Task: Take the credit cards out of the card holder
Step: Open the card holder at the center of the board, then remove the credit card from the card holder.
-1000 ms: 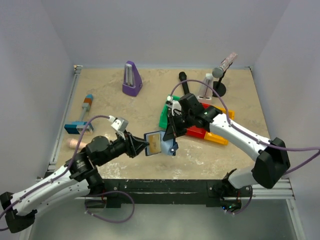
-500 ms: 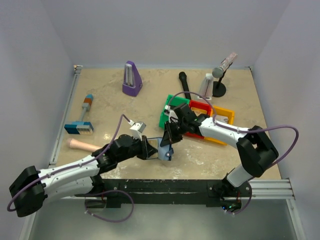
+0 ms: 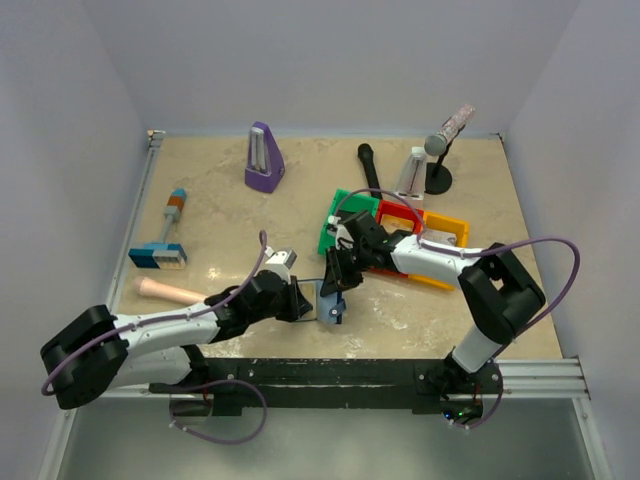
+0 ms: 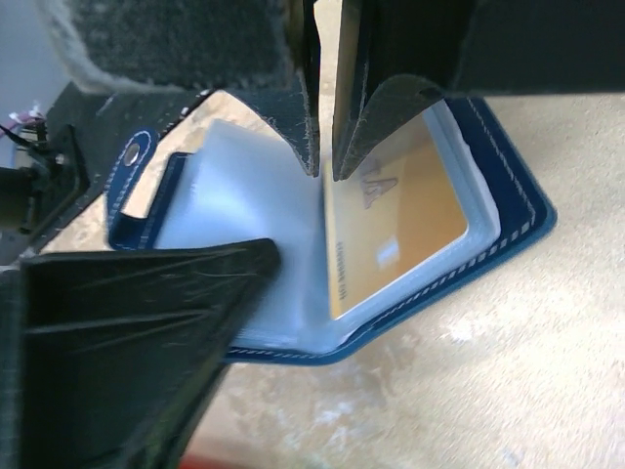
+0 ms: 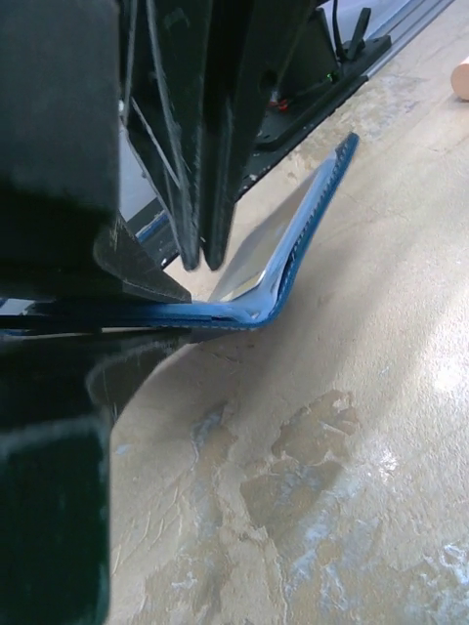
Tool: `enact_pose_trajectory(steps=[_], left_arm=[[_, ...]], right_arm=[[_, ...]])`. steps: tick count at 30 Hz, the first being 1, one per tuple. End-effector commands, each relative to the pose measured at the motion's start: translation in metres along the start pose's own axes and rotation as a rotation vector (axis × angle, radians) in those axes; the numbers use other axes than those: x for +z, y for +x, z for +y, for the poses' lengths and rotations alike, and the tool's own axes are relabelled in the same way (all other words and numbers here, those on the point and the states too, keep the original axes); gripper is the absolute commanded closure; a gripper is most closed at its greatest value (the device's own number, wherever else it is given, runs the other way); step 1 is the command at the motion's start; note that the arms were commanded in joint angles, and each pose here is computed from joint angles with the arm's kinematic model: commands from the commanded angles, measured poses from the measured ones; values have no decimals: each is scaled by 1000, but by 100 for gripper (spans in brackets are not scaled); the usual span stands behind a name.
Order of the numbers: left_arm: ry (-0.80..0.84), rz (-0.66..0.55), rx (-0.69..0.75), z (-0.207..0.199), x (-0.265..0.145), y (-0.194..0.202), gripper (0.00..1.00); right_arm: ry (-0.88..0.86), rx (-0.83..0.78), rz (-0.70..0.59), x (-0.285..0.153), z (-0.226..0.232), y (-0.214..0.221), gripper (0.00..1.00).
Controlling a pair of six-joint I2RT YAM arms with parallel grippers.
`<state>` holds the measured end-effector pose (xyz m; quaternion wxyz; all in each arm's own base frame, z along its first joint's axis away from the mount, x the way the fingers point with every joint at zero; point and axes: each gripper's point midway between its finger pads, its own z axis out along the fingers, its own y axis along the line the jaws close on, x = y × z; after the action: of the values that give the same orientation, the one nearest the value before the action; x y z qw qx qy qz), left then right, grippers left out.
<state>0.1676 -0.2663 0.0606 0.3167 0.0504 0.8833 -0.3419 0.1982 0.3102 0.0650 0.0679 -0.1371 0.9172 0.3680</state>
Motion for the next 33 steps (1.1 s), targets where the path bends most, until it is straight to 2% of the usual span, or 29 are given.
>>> enact_pose_trajectory(steps=[1,8,11,18,22,24,27,33], left_arm=[[-14,-29,-26,-1,8,-7,85],[-63,-5,-12,6,14,-5,85],[-80,4,-9,10,15,-2,85],[-106,17,-5,14,19,0,85],[-125,22,-23,17,21,2,86],[-134,27,-38,18,23,3,87],[-132,26,-45,13,24,1,87],[-91,-8,-36,-3,19,-8,87]], right_arm=[[-18,-21,-14,-3,6,-2,72],[27,-24,-20,-11,1,0,53],[61,-37,-45,-21,-1,-1,48],[179,-109,-164,-65,-1,-8,48],[27,-201,-253,-89,41,-12,56],[-45,-260,-244,-89,66,-7,59],[-41,-322,-207,-80,83,1,58],[-38,-262,-194,-65,78,5,53]])
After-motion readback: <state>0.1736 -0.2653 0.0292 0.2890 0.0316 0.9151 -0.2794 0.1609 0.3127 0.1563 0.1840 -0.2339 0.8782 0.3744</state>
